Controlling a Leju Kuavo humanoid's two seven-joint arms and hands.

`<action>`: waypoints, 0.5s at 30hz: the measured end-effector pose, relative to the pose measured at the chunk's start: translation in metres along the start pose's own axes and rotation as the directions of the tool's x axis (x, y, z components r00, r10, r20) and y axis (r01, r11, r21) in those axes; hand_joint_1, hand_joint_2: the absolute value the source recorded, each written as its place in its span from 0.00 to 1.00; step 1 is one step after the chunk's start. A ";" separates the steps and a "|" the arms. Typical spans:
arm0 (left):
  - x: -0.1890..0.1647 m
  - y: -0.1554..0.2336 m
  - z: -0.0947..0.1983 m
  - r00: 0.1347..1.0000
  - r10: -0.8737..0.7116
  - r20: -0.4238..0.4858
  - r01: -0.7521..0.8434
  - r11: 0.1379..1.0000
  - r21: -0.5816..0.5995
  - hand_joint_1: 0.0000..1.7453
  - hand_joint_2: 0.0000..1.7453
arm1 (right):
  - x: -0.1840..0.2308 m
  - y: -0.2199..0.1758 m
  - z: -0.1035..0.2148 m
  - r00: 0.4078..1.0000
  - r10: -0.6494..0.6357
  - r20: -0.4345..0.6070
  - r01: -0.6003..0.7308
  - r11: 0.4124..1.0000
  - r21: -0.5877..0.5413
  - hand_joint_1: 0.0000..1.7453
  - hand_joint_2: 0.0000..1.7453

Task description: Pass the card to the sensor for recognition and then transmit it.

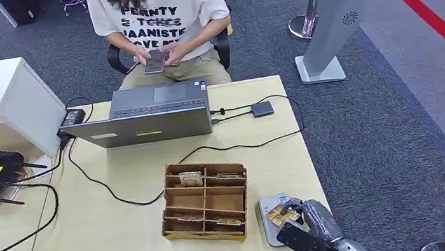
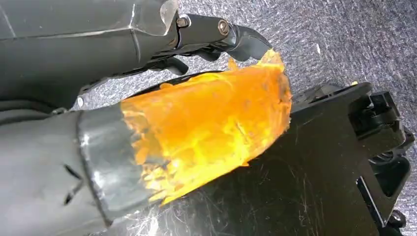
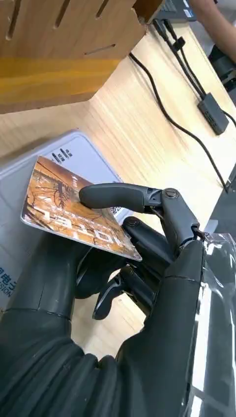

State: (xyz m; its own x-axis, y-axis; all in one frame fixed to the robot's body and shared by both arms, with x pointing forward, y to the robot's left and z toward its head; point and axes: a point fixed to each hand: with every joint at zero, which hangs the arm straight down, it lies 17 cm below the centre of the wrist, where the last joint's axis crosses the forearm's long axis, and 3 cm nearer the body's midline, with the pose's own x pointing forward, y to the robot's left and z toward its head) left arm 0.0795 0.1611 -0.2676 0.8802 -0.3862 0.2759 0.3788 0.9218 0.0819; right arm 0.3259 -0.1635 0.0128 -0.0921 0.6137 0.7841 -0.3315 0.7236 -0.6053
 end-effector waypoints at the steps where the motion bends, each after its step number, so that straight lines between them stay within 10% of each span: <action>1: 0.000 0.000 0.000 1.000 0.000 0.000 0.000 1.000 -0.001 0.00 0.00 | 0.000 0.000 0.000 1.000 0.002 -0.001 -0.002 1.000 0.000 1.00 1.00; 15: 0.000 0.000 0.000 1.000 0.000 0.000 0.000 1.000 -0.001 0.00 0.00 | -0.003 0.001 0.001 1.000 0.020 -0.013 -0.020 1.000 0.008 1.00 1.00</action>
State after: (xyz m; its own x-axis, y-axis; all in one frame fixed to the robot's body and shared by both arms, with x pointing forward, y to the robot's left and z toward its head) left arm 0.0794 0.1606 -0.2675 0.8802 -0.3861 0.2761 0.3791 0.9219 0.0804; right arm 0.3251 -0.1645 0.0095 -0.0871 0.6323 0.7698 -0.3370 0.7085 -0.6200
